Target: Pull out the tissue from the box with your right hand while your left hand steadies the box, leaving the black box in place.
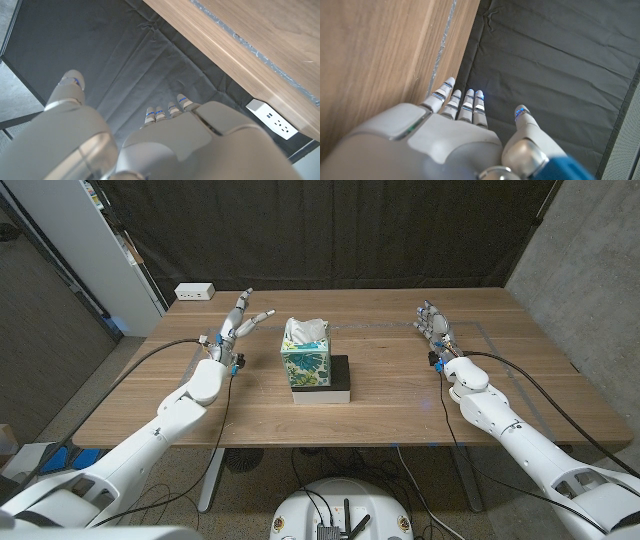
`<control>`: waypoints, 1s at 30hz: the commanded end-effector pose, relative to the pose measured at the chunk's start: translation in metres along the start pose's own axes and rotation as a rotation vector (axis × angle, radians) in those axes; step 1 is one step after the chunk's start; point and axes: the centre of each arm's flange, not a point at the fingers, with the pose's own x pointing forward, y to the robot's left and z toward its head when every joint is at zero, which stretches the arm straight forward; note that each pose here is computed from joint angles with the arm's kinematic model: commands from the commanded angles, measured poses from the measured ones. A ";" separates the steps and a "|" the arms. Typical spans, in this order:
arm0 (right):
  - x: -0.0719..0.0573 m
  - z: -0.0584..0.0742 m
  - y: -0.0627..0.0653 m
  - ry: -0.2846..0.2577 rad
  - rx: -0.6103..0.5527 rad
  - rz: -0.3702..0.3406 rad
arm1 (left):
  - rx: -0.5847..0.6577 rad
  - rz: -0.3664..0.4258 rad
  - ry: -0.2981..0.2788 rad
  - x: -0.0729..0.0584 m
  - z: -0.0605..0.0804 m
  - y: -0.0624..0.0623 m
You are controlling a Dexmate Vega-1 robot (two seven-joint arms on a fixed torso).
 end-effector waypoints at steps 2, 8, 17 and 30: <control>-0.001 -0.002 0.001 0.006 0.002 0.001 | -0.001 0.012 0.015 -0.017 0.001 -0.001; -0.002 -0.004 0.002 0.006 0.003 0.002 | -0.001 0.018 0.014 -0.026 0.003 -0.002; -0.003 -0.004 0.002 0.004 0.003 0.002 | -0.008 0.029 0.020 -0.038 0.005 -0.003; -0.004 -0.004 0.003 0.001 0.004 -0.006 | -0.016 0.041 0.028 -0.054 0.006 -0.004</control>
